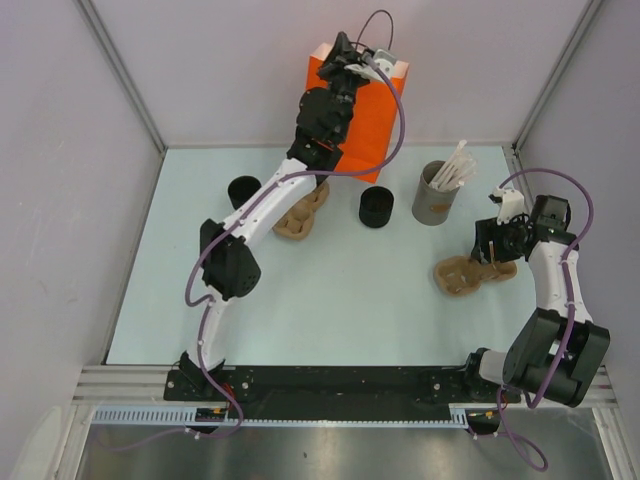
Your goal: Pack the takeout coffee
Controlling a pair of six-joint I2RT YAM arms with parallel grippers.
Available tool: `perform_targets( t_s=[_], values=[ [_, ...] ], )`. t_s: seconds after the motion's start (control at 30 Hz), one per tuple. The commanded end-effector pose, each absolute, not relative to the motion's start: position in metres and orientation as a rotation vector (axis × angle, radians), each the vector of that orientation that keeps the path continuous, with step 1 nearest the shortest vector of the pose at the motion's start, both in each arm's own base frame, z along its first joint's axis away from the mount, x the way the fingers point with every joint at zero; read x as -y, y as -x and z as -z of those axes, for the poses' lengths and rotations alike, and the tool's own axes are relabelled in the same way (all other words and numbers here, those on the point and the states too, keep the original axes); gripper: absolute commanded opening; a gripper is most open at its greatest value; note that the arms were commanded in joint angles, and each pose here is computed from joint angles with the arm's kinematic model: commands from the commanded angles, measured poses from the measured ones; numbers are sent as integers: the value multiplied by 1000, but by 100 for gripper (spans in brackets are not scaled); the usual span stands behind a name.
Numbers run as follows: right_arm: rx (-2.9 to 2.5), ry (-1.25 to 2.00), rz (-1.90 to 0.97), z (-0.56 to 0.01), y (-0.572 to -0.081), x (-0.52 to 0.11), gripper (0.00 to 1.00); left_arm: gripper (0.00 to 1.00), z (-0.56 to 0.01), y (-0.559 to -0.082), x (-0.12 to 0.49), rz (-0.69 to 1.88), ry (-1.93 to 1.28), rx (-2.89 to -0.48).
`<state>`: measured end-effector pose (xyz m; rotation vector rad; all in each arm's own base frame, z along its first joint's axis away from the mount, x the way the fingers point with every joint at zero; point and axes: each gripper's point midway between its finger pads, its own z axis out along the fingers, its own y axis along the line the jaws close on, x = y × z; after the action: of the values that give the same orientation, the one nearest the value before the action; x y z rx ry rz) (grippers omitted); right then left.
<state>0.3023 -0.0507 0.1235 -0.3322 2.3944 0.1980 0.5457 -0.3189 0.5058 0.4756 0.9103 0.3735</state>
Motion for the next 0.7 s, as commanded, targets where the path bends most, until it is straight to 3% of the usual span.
perform_targets(
  t_s=[0.0, 0.27, 0.43, 0.67],
  values=[
    [-2356, 328, -195, -135, -300, 48, 75, 0, -594, -490, 282, -385, -316, -808],
    [-2340, 328, -189, -140, -300, 49, 75, 0, -596, -451, 265, -432, -281, -950],
    [-2304, 340, -174, -150, -299, 47, 75, 0, -548, -426, 263, -429, -348, -1098],
    [-2227, 353, -136, -175, -298, 45, 77, 3, -508, -378, 269, -217, -418, -1222]
  ],
)
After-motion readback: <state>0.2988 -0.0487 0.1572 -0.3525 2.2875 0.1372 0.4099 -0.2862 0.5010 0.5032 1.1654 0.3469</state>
